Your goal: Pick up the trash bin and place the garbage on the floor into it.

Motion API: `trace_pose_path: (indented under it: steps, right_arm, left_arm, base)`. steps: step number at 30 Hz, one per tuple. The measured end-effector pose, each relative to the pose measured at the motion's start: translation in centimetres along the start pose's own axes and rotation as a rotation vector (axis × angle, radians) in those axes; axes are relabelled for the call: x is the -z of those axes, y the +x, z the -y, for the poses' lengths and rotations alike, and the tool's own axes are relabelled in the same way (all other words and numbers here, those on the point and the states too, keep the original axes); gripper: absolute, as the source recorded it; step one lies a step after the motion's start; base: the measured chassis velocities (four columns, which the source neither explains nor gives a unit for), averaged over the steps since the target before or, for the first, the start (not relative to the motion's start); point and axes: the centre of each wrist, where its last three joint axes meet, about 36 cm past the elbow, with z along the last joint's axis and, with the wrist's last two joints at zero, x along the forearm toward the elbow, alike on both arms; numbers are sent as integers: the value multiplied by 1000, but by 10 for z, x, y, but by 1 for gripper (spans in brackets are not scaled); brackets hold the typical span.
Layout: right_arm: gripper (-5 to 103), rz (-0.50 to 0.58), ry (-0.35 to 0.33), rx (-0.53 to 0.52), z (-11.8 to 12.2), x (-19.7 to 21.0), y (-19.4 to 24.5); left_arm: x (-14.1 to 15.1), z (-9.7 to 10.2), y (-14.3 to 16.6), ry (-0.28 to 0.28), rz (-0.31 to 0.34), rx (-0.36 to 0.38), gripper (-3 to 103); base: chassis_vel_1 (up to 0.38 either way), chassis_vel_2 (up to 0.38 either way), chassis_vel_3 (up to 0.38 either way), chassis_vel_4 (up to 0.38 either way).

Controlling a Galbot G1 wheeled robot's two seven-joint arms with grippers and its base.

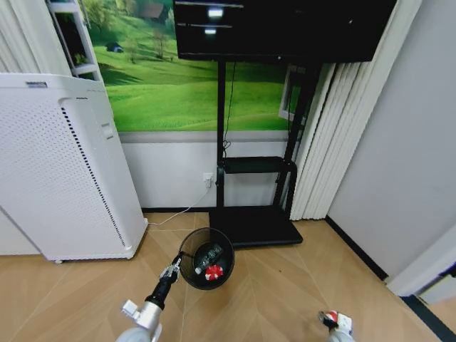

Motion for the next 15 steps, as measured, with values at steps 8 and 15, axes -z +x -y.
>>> trace_pose_path:
  steps: [8, 15]
  right_arm:
    - [57, -1, 5, 13, -5, -1, -8]
    - [30, 0, -5, 23, 1, -1, -3]
  left_arm:
    - [0, 2, 0, 4, 6, 0, 7]
    - [-1, 3, 0, 4, 5, -1, 7]
  base:
    - [0, 0, 0, 0]
    - [0, 0, 0, 0]
